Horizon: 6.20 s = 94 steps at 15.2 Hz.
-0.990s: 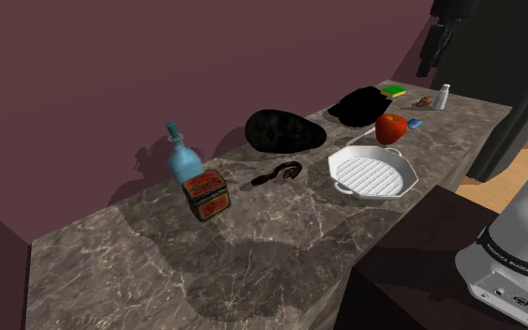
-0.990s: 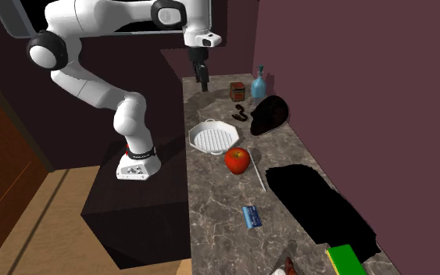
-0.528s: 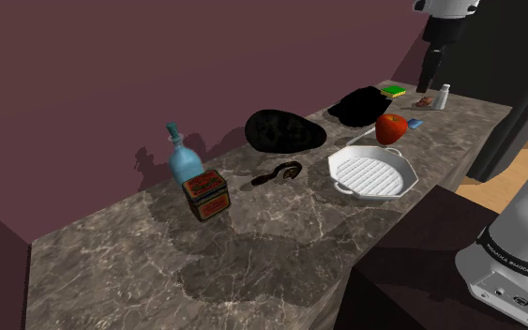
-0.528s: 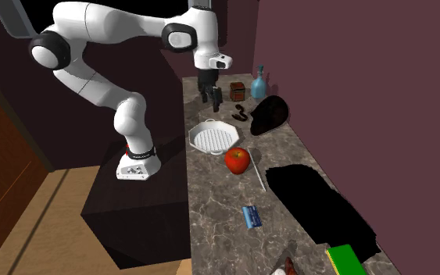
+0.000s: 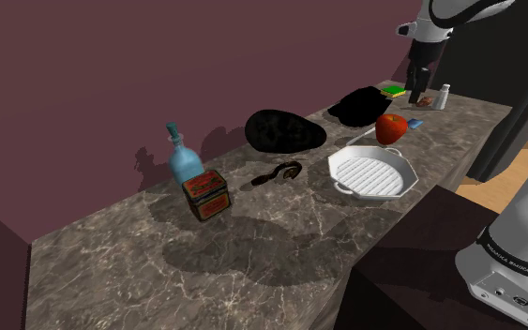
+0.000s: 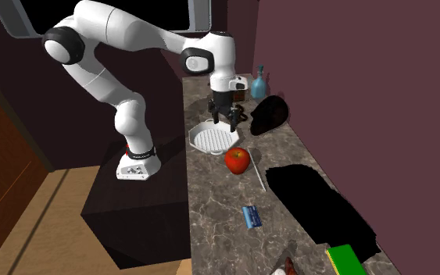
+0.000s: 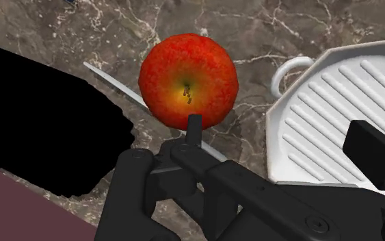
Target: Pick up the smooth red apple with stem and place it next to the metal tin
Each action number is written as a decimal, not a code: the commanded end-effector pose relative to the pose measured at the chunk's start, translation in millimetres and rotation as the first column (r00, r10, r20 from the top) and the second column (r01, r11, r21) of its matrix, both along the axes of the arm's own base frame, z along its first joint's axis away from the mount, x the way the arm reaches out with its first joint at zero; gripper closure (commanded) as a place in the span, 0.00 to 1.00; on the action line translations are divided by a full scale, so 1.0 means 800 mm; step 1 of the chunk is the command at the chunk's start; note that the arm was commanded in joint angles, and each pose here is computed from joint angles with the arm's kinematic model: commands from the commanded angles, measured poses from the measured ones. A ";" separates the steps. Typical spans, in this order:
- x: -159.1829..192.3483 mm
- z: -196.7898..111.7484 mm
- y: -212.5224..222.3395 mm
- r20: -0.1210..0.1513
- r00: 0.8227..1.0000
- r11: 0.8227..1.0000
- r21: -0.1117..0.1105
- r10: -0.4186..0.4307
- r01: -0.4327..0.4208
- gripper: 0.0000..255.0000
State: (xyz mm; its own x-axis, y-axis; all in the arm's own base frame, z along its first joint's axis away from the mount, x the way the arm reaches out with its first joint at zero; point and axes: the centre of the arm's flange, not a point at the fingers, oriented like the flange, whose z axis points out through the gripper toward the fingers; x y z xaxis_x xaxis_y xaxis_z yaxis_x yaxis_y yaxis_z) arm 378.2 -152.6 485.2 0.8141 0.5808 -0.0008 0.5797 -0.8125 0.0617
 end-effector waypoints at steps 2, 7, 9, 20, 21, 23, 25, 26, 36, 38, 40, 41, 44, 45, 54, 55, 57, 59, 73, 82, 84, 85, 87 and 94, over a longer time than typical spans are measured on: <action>0.027 -0.034 -0.032 -0.005 0.996 0.996 -0.017 0.092 -0.092 0.00; 0.053 -0.073 -0.056 -0.012 0.985 0.985 -0.031 0.170 -0.170 0.00; 0.053 -0.086 -0.057 -0.012 0.985 0.985 -0.031 0.170 -0.170 0.00; 0.054 -0.110 -0.059 -0.012 0.985 0.985 -0.031 0.170 -0.170 0.00; 0.054 -0.110 -0.059 -0.012 0.985 0.985 -0.031 0.170 -0.170 1.00; 0.054 -0.110 -0.059 -0.012 0.985 0.985 -0.031 0.170 -0.170 1.00; 0.054 -0.110 -0.059 -0.012 0.985 0.985 -0.031 0.170 -0.170 1.00; 0.054 -0.110 -0.059 -0.012 0.985 0.985 -0.031 0.170 -0.170 1.00; 0.054 -0.070 -0.059 -0.012 0.985 0.985 -0.031 0.170 -0.170 1.00; 0.054 -0.057 -0.059 -0.012 0.985 0.985 -0.031 0.170 -0.170 1.00; 0.054 -0.044 -0.059 -0.012 0.985 0.985 -0.031 0.170 -0.170 1.00; 0.054 -0.037 -0.059 -0.012 0.985 0.985 -0.031 0.170 -0.170 1.00; 0.054 -0.017 -0.059 -0.012 0.985 0.985 -0.031 0.170 -0.170 1.00; 0.054 -0.011 -0.059 -0.012 0.985 0.985 -0.031 0.170 -0.170 1.00; 0.054 0.049 -0.059 -0.012 0.985 0.985 -0.031 0.170 -0.170 1.00; 0.054 0.055 -0.059 -0.012 0.985 0.985 -0.031 0.170 -0.170 1.00; 0.054 0.069 -0.059 -0.012 0.985 0.985 -0.031 0.170 -0.170 1.00; 0.054 0.082 -0.059 -0.012 0.985 0.985 -0.031 0.170 -0.170 1.00; 0.067 0.127 0.056 -0.012 0.985 0.985 -0.031 0.170 -0.170 1.00; 0.084 0.128 0.204 -0.012 0.985 0.985 -0.031 0.170 -0.170 1.00; 0.087 0.128 0.237 -0.012 0.985 0.985 -0.031 0.170 -0.170 1.00; 0.089 0.128 0.253 -0.012 0.985 0.985 -0.031 0.170 -0.170 1.00; 0.093 0.128 0.286 -0.012 0.985 0.985 -0.031 0.170 -0.170 1.00; 0.106 0.129 0.400 -0.012 0.985 0.985 -0.031 0.170 -0.170 1.00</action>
